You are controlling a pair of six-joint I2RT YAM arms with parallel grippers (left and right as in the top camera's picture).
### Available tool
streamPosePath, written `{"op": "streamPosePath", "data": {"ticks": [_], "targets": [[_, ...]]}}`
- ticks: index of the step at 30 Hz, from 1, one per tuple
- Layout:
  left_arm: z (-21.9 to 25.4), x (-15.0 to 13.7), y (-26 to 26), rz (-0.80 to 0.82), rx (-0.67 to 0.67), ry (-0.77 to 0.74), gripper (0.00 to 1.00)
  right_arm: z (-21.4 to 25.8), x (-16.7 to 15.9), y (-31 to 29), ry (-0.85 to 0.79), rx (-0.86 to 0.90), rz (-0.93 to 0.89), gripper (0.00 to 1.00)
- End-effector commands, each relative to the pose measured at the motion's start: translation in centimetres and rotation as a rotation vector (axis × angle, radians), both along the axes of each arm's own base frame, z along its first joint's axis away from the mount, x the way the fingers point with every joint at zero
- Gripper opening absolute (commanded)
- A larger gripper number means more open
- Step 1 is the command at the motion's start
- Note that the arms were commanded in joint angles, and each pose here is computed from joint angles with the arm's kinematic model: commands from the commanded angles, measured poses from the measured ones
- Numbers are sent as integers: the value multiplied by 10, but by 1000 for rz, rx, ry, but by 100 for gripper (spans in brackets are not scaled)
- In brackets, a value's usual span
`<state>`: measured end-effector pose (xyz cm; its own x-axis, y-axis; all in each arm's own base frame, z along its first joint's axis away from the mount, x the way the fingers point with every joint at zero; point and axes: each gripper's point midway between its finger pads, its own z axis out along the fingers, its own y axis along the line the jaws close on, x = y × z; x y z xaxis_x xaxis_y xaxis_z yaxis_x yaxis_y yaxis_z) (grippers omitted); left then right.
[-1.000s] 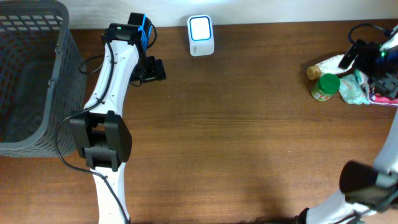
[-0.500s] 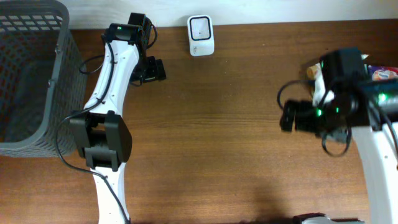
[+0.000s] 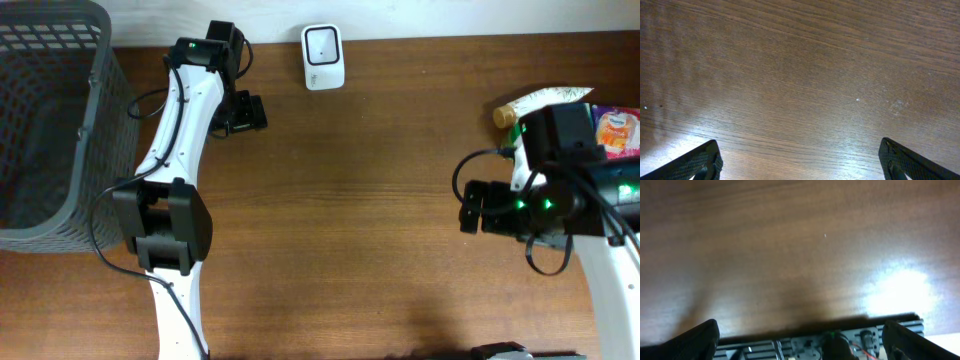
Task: Scan the item barcode
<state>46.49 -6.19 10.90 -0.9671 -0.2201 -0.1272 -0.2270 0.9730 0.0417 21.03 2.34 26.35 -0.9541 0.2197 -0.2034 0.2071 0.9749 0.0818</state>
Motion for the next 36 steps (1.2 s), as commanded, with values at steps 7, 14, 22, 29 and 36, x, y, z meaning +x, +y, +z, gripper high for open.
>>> {"op": "streamPosePath", "data": {"ticks": [7,14,22,29,36], "targets": [[-1,-2,2,10,15,4,99,-48,10,-2,-308,20,-27,99],[-1,-1,3,11,15,4,99,-58,18,0,-813,27,57,99],[-1,-1,3,11,15,4,99,-70,32,0,-1179,22,65,99],[-1,-1,3,11,15,4,99,-81,36,-8,-1368,9,23,99],[-1,-1,3,11,15,4,99,-99,36,-30,-1312,-53,-48,99]]}}
